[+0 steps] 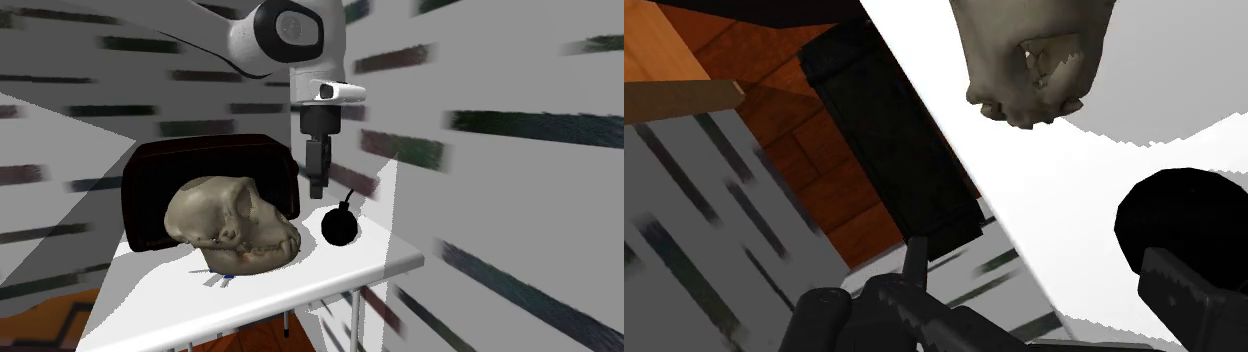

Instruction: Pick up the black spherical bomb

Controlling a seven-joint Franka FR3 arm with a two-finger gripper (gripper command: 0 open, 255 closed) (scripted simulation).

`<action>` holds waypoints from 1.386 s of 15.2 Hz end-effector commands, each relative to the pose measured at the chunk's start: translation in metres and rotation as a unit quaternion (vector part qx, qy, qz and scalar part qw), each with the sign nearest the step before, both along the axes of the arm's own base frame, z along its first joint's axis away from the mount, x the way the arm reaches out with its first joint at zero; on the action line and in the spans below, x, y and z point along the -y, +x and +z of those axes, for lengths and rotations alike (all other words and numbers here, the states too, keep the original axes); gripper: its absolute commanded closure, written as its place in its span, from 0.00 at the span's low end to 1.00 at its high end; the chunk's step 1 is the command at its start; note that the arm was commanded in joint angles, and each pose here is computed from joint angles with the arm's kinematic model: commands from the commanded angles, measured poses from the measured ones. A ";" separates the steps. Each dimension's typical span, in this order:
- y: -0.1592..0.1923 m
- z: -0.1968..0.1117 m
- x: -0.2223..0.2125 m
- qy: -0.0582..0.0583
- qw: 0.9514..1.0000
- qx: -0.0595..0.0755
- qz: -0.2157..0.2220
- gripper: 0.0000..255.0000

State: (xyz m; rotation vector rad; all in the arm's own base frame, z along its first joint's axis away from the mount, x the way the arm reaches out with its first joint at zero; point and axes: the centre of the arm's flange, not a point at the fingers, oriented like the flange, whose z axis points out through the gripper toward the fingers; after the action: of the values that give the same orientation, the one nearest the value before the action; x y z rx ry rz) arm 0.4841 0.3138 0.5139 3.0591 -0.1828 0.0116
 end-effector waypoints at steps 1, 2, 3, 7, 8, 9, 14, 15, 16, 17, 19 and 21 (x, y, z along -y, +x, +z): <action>0.012 -0.007 -0.025 -0.005 1.000 0.000 0.002 0.00; 0.018 -0.010 -0.037 -0.008 1.000 0.000 0.003 0.00; 0.024 -0.012 -0.050 -0.011 1.000 -0.001 0.005 0.00; 0.047 -0.024 -0.099 -0.022 1.000 -0.002 0.011 0.00; 0.052 -0.027 -0.112 -0.024 1.000 -0.002 0.012 0.00; 0.058 -0.031 -0.124 -0.027 1.000 -0.002 0.014 0.00; 0.067 -0.052 -0.145 -0.032 0.999 -0.003 0.016 0.00; 0.067 -0.057 -0.145 -0.032 0.999 -0.003 0.016 0.00; 0.067 -0.063 -0.145 -0.032 0.999 -0.003 0.016 0.00; 0.067 -0.068 -0.145 -0.032 0.999 -0.003 0.016 0.00; 0.067 -0.076 -0.145 -0.032 0.999 -0.003 0.016 0.00; 0.068 -0.076 -0.146 -0.032 0.999 -0.003 0.016 1.00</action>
State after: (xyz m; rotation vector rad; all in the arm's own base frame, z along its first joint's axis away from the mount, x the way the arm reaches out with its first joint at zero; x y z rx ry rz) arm 0.5515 0.4593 0.4387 2.9978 -0.1292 0.0104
